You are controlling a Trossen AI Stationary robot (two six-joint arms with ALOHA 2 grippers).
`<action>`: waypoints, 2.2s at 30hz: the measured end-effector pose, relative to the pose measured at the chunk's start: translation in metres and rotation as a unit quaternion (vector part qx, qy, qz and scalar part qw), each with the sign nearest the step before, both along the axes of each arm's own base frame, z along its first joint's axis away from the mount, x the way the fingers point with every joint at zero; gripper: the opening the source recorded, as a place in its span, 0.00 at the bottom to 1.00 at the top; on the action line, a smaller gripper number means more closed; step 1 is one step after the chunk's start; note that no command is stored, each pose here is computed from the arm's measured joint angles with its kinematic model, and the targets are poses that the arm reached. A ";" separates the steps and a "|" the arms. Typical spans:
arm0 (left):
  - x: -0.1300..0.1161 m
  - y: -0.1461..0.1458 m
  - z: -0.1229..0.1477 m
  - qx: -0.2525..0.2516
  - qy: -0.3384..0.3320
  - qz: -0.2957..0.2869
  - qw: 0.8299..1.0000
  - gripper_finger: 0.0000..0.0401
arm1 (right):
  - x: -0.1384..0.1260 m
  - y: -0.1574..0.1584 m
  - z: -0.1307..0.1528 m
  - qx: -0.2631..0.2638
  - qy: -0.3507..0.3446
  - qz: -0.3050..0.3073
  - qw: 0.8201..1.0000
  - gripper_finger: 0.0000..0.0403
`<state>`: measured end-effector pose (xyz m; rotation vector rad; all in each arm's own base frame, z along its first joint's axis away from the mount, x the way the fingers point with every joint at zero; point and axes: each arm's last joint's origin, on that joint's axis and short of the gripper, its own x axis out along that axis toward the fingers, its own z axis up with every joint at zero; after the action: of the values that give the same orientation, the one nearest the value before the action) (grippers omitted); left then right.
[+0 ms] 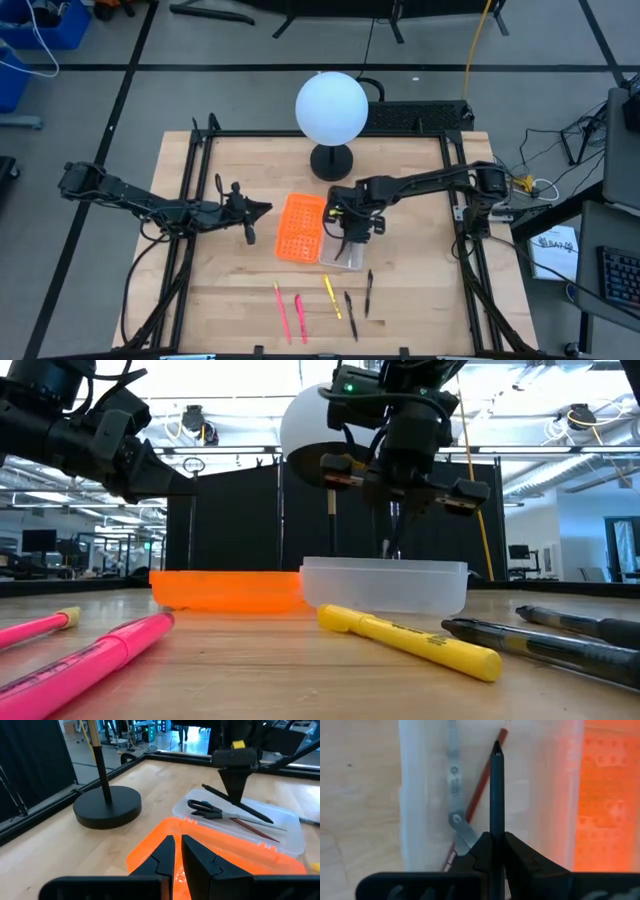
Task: Pick & place school supplies into a supply box
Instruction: Put the right black pen into the pencil box, then put the pink pencil into the pencil box
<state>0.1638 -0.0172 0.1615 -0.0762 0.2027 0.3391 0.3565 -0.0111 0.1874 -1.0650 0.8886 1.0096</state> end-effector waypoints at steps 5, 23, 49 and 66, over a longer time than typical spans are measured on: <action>0.000 0.000 0.001 -0.001 -0.003 0.000 1.000 0.10 | 0.003 -0.003 -0.012 0.004 0.014 0.001 1.000 0.06; 0.000 -0.001 0.001 -0.014 -0.007 -0.006 1.000 0.10 | 0.000 -0.008 -0.003 0.007 0.008 -0.018 1.000 0.15; -0.001 -0.001 -0.003 -0.051 0.001 -0.004 0.999 0.10 | -0.086 0.046 0.144 0.263 -0.117 -0.475 0.831 0.01; -0.001 0.000 -0.005 -0.059 0.006 0.003 0.998 0.10 | -0.218 0.043 0.077 0.452 -0.333 -0.470 0.681 0.00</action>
<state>0.1628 -0.0177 0.1567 -0.1916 0.2339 0.3342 0.1381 0.0315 0.2643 0.0234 0.1370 0.0342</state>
